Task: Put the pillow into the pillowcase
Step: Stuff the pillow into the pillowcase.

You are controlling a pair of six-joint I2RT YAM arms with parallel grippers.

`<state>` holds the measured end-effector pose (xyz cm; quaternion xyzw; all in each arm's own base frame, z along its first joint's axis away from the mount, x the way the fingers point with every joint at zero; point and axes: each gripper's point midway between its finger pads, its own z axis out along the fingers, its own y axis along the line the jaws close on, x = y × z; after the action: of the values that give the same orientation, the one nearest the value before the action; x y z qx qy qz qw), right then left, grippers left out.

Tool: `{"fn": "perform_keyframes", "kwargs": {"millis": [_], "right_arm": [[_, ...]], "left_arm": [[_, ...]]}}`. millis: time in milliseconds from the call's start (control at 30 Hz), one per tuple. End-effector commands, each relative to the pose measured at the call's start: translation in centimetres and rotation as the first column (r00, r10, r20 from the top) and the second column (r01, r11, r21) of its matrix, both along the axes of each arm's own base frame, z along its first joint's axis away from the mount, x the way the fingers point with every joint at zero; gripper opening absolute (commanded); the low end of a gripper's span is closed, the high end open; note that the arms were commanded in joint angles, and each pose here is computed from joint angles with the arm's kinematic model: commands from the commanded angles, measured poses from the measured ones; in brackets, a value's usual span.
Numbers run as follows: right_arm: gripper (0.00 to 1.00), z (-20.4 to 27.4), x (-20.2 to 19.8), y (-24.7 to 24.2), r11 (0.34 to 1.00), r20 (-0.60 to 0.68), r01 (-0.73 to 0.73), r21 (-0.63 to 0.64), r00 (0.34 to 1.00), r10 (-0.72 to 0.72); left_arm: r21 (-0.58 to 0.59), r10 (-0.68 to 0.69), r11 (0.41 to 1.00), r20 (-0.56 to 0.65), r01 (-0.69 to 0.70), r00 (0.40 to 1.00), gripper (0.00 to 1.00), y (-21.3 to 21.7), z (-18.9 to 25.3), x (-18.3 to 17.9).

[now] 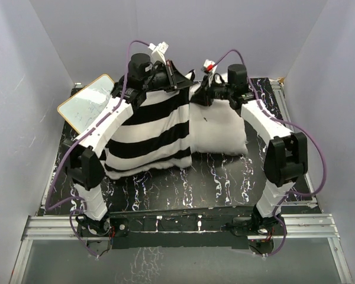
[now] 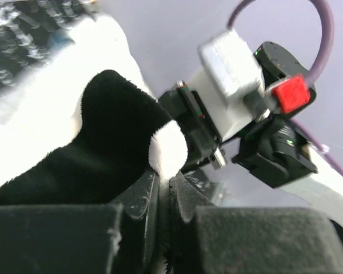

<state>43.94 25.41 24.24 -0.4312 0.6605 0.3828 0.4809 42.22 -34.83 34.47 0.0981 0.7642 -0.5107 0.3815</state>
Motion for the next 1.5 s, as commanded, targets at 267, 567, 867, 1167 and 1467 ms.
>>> {"fn": "perform_keyframes", "kwargs": {"millis": [267, 567, 867, 1167, 1467], "right_arm": [[0.08, -1.0, -9.3, 2.2, 0.969, 0.084, -0.153, 0.192, 0.987, 0.139], [0.25, -7.7, -17.8, -0.8, 0.888, 0.127, -0.45, -0.093, 0.879, 0.459], [0.6, 2.1, -20.0, -3.6, 0.84, 0.342, -0.424, -0.338, 0.776, 0.53], [0.94, 4.5, -12.3, -3.0, 0.891, 0.454, -0.213, -0.401, 0.798, 0.396], [0.18, -5.0, -10.7, 3.4, 0.872, 0.42, -0.158, -0.463, 0.827, 0.373]], "left_arm": [[-0.312, -0.156, 0.934, 0.079, 0.173, 0.985, 0.0, -2.2, -1.9, -10.2], [-0.227, -0.185, 0.96, -0.073, 0.164, 0.98, 0.0, -1.2, -12.6, -13.5], [-0.129, -0.178, 0.976, -0.002, 0.176, 0.984, 0.0, 0.8, -14.2, -16.7], [-0.106, -0.219, 0.968, 0.073, 0.226, 0.973, 0.0, 1.1, -13.5, -18.8], [-0.163, -0.391, 0.874, 0.323, 0.457, 0.862, 0.0, -0.6, -8.8, -23.2]]}}
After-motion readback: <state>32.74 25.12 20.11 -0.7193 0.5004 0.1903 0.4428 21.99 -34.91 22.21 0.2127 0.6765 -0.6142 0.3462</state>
